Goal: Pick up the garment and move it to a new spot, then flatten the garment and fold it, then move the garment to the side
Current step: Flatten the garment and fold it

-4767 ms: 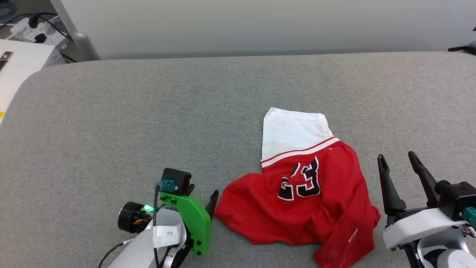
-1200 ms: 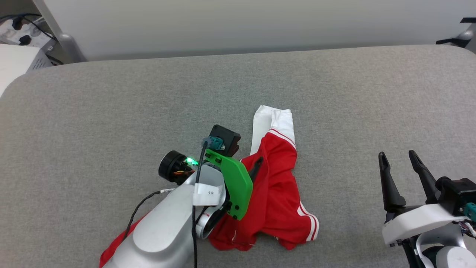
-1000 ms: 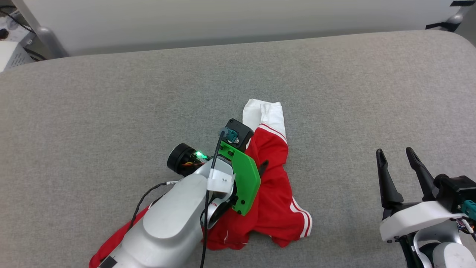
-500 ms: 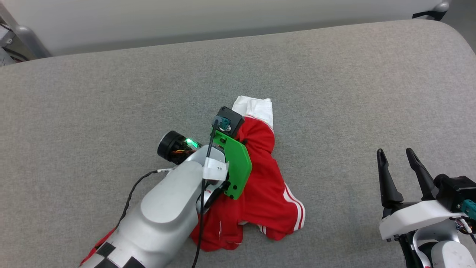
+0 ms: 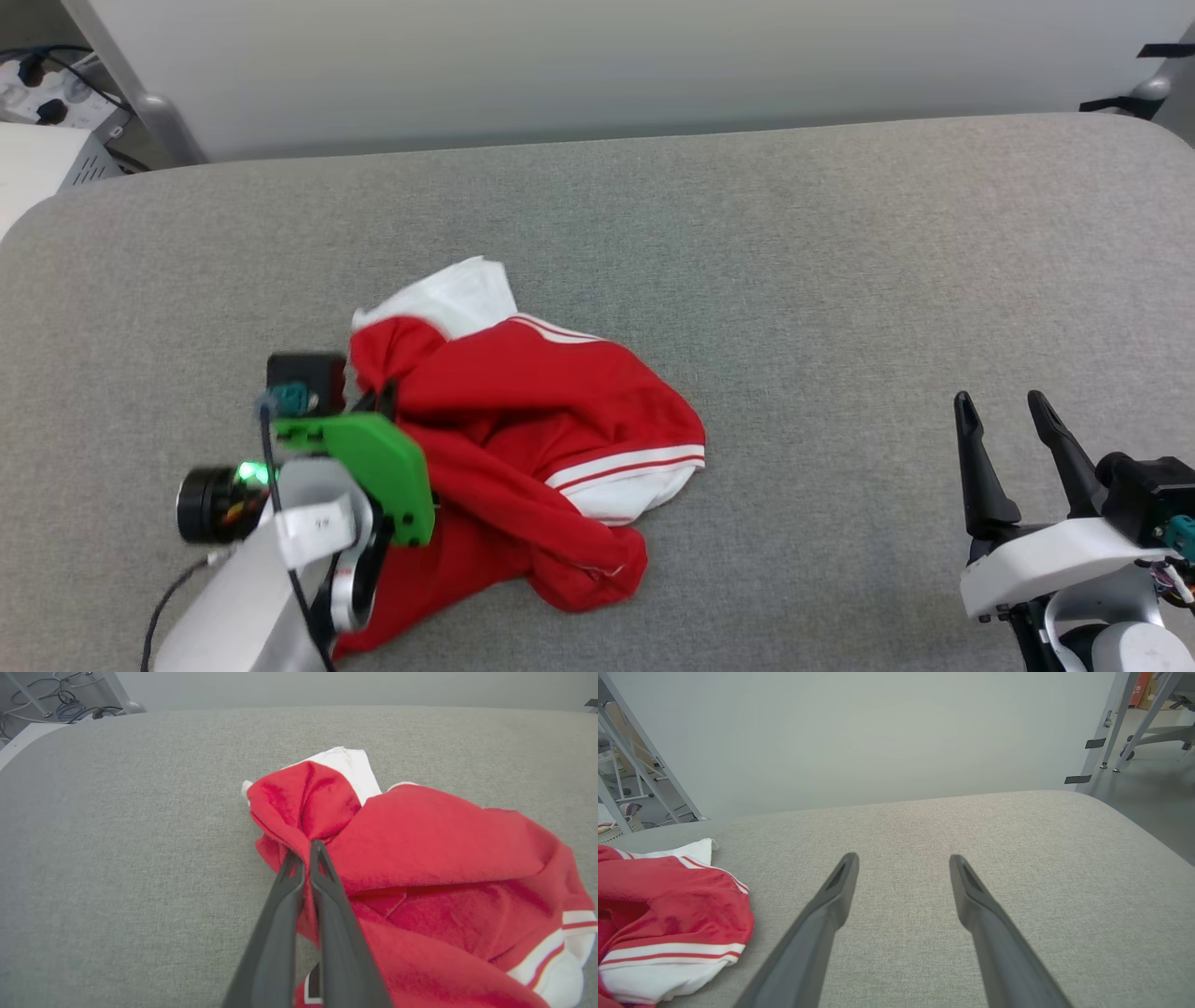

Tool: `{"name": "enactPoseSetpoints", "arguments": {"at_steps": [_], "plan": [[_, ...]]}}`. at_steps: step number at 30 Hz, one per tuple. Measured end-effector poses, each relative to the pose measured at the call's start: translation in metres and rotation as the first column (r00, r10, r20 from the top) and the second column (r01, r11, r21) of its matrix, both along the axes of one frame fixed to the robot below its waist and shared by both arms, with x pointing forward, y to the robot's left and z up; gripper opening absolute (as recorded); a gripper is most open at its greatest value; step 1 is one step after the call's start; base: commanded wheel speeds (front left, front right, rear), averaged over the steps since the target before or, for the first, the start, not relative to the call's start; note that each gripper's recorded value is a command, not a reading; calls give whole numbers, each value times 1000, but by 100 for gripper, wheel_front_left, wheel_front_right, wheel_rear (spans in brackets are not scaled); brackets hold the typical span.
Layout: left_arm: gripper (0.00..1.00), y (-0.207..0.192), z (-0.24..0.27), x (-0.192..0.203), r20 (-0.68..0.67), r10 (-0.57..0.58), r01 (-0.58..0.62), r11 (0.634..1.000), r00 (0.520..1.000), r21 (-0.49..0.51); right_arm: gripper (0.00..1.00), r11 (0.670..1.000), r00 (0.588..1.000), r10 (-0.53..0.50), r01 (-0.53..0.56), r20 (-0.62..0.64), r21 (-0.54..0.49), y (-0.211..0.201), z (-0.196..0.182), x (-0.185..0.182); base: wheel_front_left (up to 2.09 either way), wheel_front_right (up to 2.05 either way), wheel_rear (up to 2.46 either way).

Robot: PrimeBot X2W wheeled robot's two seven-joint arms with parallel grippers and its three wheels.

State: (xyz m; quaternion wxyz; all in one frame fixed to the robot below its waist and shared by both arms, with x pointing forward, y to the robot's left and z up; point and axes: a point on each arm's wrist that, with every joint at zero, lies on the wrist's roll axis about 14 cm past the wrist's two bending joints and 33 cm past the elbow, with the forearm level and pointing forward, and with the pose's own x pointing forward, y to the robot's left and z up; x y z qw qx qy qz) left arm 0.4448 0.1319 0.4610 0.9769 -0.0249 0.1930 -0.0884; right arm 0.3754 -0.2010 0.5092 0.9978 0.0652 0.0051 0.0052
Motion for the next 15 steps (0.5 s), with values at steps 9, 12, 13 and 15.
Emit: {"name": "enactPoseSetpoints", "arguments": {"at_steps": [9, 12, 13, 15], "plan": [[0, 35, -72, -85, -241, 179, -197, 979, 954, -52, 100, 999, 999, 36, -36, 0, 0, 11, 2, 8, 0, 0, 0], [64, 30, -75, -93, -247, 181, -204, 976, 952, -72, 100, 999, 999, 44, -44, 2, -2, 14, 3, 9, 0, 0, 0], [100, 28, -73, -92, -234, 180, -204, 976, 955, -80, 100, 999, 999, 48, -48, -1, -4, 15, 3, 9, 0, 0, 0], [100, 26, -67, -90, -197, 181, -201, 976, 964, -85, 100, 999, 999, 53, -53, -1, -6, 17, 4, 9, 0, 0, 0]]}}
